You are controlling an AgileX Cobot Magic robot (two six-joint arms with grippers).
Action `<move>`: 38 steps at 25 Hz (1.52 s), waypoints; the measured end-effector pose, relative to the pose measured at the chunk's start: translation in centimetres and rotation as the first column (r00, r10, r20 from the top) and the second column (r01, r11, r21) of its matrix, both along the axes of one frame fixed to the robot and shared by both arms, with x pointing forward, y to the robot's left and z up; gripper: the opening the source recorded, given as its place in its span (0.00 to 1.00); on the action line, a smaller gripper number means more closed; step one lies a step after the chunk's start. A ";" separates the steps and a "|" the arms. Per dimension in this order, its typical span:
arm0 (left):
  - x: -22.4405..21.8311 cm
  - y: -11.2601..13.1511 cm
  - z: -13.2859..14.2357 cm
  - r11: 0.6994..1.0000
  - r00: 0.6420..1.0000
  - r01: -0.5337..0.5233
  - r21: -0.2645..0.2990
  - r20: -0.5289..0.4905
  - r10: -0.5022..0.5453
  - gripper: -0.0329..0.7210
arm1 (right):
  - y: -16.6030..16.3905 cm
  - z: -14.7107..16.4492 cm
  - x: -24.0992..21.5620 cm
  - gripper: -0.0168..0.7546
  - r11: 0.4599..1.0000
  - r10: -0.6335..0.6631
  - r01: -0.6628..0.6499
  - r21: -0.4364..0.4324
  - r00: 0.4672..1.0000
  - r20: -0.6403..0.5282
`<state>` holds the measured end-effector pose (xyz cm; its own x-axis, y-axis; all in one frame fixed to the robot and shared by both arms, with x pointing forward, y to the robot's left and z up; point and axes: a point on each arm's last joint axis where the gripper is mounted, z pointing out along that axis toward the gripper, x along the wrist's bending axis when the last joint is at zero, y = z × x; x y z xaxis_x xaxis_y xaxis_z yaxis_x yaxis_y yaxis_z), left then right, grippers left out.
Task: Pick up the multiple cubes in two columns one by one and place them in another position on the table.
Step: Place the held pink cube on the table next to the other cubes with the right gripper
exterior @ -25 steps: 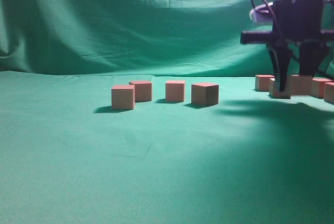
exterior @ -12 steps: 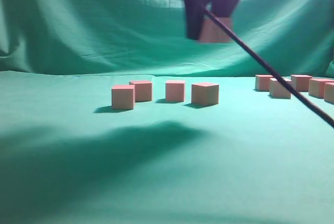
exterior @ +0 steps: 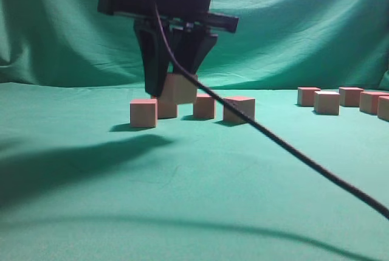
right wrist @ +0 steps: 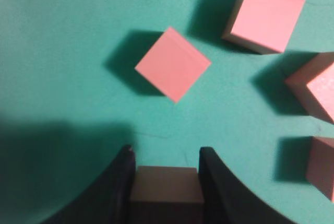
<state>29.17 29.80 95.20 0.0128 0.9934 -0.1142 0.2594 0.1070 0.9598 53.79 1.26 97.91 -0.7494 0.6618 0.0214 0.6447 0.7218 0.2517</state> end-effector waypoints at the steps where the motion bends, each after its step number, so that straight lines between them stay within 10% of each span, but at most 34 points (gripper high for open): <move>1: 0.0 0.0 0.0 1.000 1.000 0.000 0.000 0.000 0.000 0.04 | 0.1 -0.4 0.1 0.36 1.000 -0.001 0.001 -0.001 1.000 -0.004; 33: 0.0 0.0 0.0 1.000 1.000 0.000 0.000 0.000 0.000 0.04 | 2.2 -3.3 1.3 0.36 0.998 -0.048 0.051 0.042 0.996 -0.074; 38: 0.0 0.0 0.0 1.000 1.000 0.000 0.000 0.000 0.000 0.04 | 2.1 -3.4 1.2 0.62 0.998 -0.049 0.052 0.031 0.995 -0.085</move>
<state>29.17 29.80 95.20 0.0128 0.9934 -0.1142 0.2594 0.1070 0.9598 54.96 3.35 94.55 -0.7096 0.6967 0.1055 0.7000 0.6800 0.2182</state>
